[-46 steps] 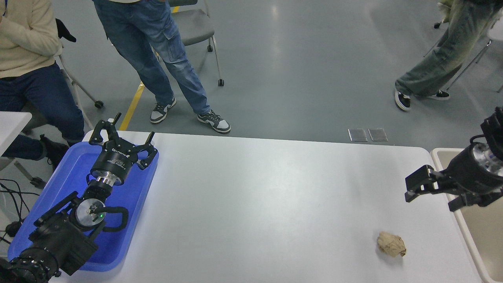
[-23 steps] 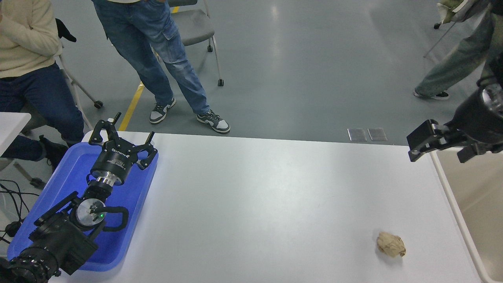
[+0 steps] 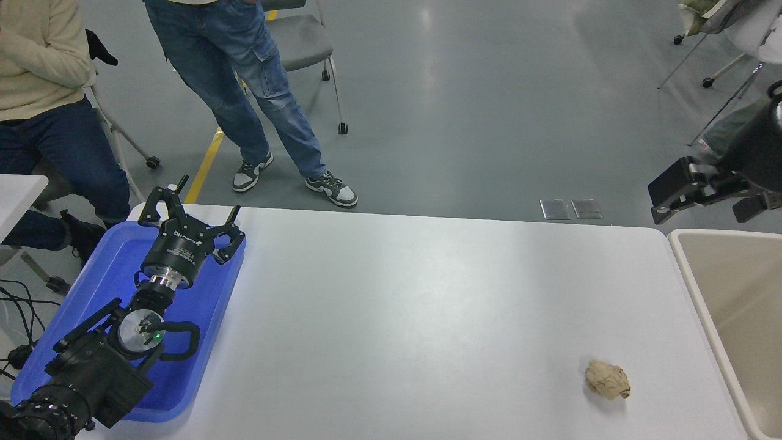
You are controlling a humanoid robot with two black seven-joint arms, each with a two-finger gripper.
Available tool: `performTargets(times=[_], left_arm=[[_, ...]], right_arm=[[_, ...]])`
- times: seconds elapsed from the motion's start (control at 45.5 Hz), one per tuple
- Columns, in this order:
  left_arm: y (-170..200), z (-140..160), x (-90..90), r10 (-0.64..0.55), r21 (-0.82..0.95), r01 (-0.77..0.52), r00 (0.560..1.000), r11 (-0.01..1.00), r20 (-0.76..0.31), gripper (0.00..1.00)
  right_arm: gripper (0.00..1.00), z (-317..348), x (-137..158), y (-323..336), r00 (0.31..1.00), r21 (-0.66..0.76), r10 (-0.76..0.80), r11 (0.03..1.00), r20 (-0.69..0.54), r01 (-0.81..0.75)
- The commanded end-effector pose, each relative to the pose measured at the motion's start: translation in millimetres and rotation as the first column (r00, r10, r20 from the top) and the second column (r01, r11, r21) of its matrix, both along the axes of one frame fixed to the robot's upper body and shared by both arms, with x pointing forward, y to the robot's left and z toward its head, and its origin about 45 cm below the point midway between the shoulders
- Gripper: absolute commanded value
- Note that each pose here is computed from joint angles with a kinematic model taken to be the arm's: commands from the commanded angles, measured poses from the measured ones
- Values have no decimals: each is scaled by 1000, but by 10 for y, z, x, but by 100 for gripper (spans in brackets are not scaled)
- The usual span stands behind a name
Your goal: Pick up foil plate and place in dustbin
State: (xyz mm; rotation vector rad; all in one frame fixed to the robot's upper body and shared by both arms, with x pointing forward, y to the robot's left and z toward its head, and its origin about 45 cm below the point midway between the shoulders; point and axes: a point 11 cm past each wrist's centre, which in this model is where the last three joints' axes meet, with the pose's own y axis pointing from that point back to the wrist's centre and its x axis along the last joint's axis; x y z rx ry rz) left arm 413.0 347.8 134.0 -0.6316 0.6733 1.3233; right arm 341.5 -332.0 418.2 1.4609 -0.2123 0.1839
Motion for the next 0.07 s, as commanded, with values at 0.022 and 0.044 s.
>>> performTargets(times=[0.022, 0.044], left_arm=[[-1, -2, -1, -1, 1, 1, 1000, 1000, -1, 100], [1, 0, 0, 0, 1, 0, 1000, 1000, 0, 100]], right_arm=[[100, 26, 0, -9, 1000, -5, -2, 1000, 5, 2], [100, 25, -2, -15, 1000, -7, -4, 1000, 5, 4]])
